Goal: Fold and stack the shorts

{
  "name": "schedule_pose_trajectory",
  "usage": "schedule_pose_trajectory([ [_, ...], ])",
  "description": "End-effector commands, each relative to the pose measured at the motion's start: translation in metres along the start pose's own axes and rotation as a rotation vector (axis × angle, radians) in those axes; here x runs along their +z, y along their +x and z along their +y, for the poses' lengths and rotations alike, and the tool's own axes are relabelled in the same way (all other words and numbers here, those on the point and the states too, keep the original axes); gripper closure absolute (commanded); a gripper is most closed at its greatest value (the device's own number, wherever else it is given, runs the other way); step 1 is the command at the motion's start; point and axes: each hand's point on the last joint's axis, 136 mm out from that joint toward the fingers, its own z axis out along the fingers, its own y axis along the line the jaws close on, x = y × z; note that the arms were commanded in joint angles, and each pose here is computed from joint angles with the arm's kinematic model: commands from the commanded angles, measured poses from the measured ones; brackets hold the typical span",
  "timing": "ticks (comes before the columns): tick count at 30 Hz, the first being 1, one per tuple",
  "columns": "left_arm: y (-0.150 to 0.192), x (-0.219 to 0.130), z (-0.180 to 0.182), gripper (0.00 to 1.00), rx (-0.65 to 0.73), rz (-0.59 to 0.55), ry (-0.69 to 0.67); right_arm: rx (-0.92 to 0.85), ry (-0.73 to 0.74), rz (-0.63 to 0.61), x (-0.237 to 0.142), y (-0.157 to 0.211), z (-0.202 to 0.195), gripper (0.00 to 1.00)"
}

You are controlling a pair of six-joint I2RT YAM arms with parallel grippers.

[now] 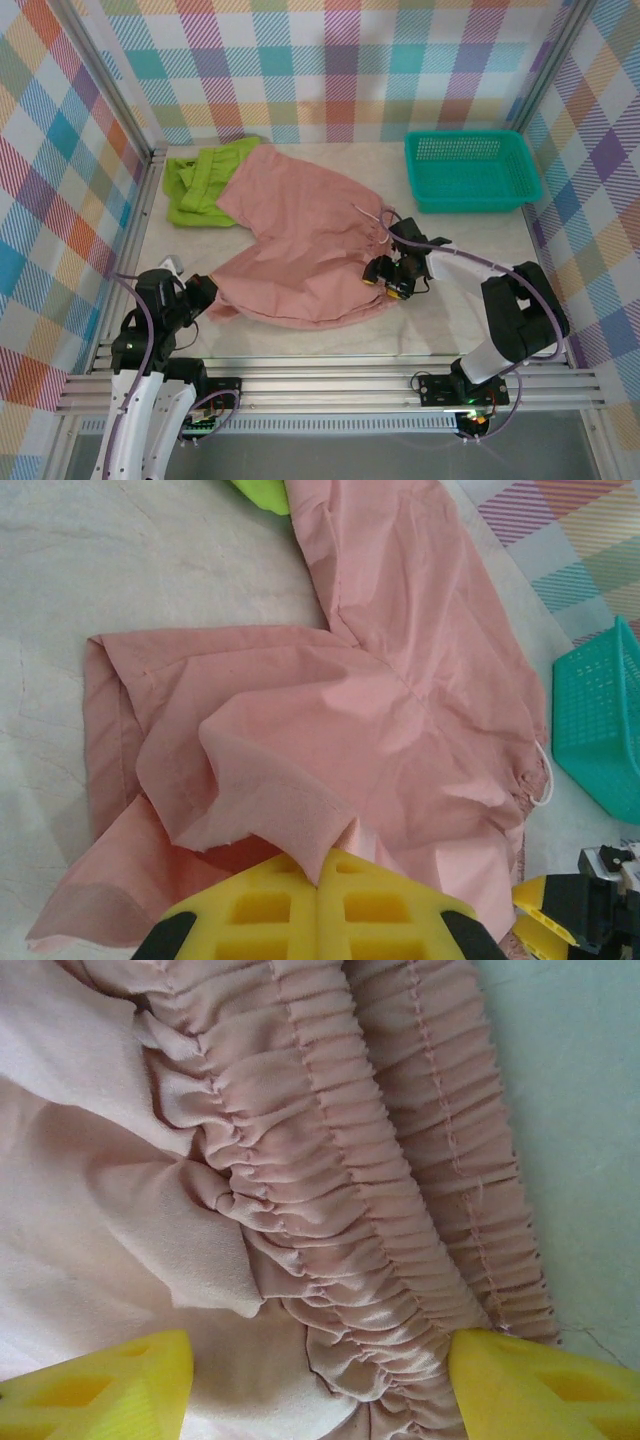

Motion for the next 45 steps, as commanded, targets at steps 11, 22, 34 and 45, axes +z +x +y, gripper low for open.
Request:
schedule_pose_trajectory([
  [11, -0.019, -0.011, -0.024, 0.08, 0.087, -0.031, 0.041, 0.084, 0.085, -0.150, -0.048, -0.036, -0.055, 0.31],
  [22, -0.006, 0.072, 0.009, 0.11, 0.027, 0.261, -0.188, -0.539, -0.245, -0.246, -0.096, 0.020, 0.117, 0.28],
  [34, -0.006, 0.137, 0.036, 0.27, -0.121, 0.255, -0.328, -0.902, -0.234, -0.069, -0.007, 0.116, 0.194, 0.31],
  [45, 0.021, 0.179, 0.050, 0.35, -0.063, 0.360, -0.400, -0.870, -0.073, 0.063, 0.047, 0.128, 0.163, 0.33],
])
